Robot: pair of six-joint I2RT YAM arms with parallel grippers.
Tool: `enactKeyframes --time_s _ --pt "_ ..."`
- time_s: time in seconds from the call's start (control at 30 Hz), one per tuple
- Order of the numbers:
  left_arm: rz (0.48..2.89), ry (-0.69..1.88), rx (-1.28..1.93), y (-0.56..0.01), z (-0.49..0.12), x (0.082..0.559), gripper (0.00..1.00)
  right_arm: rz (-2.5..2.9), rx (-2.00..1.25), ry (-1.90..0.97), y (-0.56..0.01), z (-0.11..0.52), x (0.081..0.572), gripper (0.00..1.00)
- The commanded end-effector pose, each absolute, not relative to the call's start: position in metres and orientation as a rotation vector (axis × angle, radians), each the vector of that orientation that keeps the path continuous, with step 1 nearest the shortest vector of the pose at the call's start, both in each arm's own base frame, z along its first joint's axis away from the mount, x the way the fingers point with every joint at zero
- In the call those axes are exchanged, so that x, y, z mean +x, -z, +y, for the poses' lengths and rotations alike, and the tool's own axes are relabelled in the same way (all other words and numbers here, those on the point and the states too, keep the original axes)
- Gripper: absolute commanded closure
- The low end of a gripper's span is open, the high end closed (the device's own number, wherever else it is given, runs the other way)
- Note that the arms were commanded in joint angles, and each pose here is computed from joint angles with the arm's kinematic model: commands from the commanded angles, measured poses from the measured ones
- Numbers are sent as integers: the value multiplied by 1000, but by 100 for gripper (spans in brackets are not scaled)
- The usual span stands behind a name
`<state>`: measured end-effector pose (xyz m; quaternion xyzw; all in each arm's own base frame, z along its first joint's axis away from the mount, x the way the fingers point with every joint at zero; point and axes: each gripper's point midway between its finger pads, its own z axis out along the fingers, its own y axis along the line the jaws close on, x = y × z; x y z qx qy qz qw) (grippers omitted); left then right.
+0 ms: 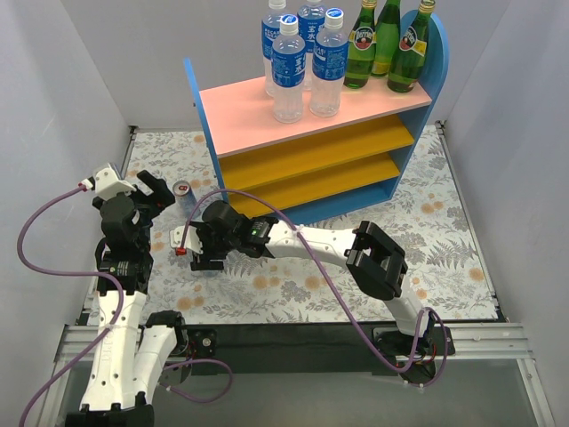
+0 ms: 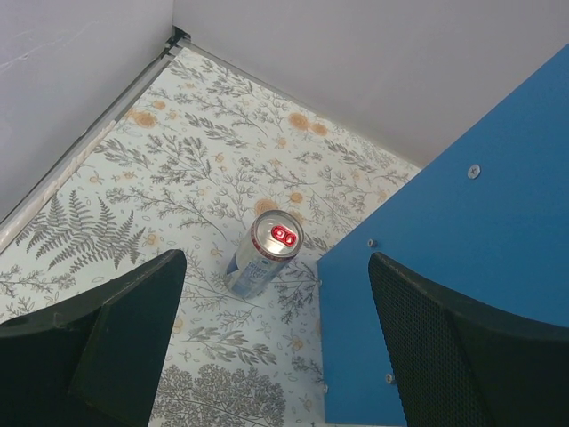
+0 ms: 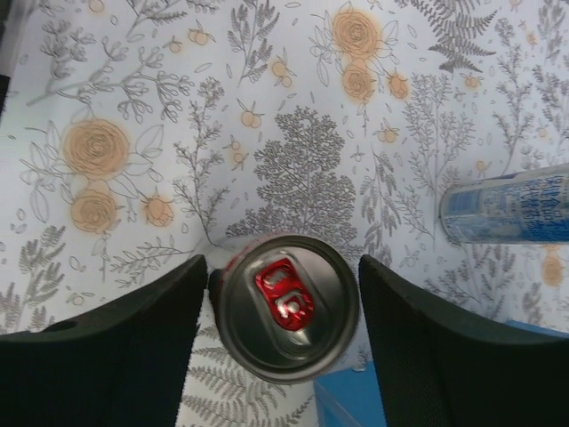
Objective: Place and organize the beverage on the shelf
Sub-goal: Pick up the drink from the center of the board.
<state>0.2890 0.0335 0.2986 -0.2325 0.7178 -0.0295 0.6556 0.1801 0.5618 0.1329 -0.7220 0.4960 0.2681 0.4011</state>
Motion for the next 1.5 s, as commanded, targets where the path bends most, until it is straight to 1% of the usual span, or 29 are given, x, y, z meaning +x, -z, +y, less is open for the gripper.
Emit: enactKeyframes --time_s 0.0,0.03,0.07,0.2,0.23,0.27,0.33,0.37,0.4,0.5,0.67,0.7,0.9,1.03,1.13,1.23,1.37,1.47 --pt "1625 71 -516 -304 33 284 17 1212 -1779 -743 -156 573 178 27" --pt "1626 75 -515 -304 32 283 17 1214 -1785 -746 -155 572 176 30" --pt "1627 77 -513 -305 32 283 17 1217 -1789 -748 -155 571 176 37" --pt "1625 90 -505 -309 30 281 17 1230 -1819 -782 -152 565 169 52" --pt "1628 92 -501 -309 29 280 17 1243 -1834 -788 -149 562 166 60" --pt "1632 101 -491 -310 26 279 17 1253 -1835 -796 -150 561 165 75" --pt "1632 108 -482 -313 25 276 17 1271 -1848 -814 -151 555 159 83" --pt "1635 117 -472 -314 23 275 17 1278 -1849 -818 -153 553 159 93" --pt "1634 122 -469 -315 22 274 18 1276 -1844 -822 -160 551 157 97" --pt "1662 148 -453 -314 16 273 18 1277 -1861 -816 -171 539 153 99" --pt "1741 224 -397 -303 -1 270 18 1206 -1990 -821 -183 512 136 99" --pt "1792 310 -323 -296 -20 267 18 1185 -2048 -836 -185 493 125 99" --pt "1861 446 -199 -286 -48 261 19 1151 -2123 -841 -186 465 117 99" --pt "1893 600 -50 -281 -78 252 20 1161 -2125 -860 -191 442 119 99" --pt "1895 678 80 -278 -100 244 21 1211 -2118 -865 -185 423 126 99" --pt "1891 772 217 -274 -124 234 21 1242 -2082 -868 -191 405 137 99" --pt "1853 892 448 -265 -159 210 22 1312 -2036 -866 -189 376 150 99" --pt "1819 962 557 -257 -178 195 22 1353 -1988 -866 -192 360 159 99"
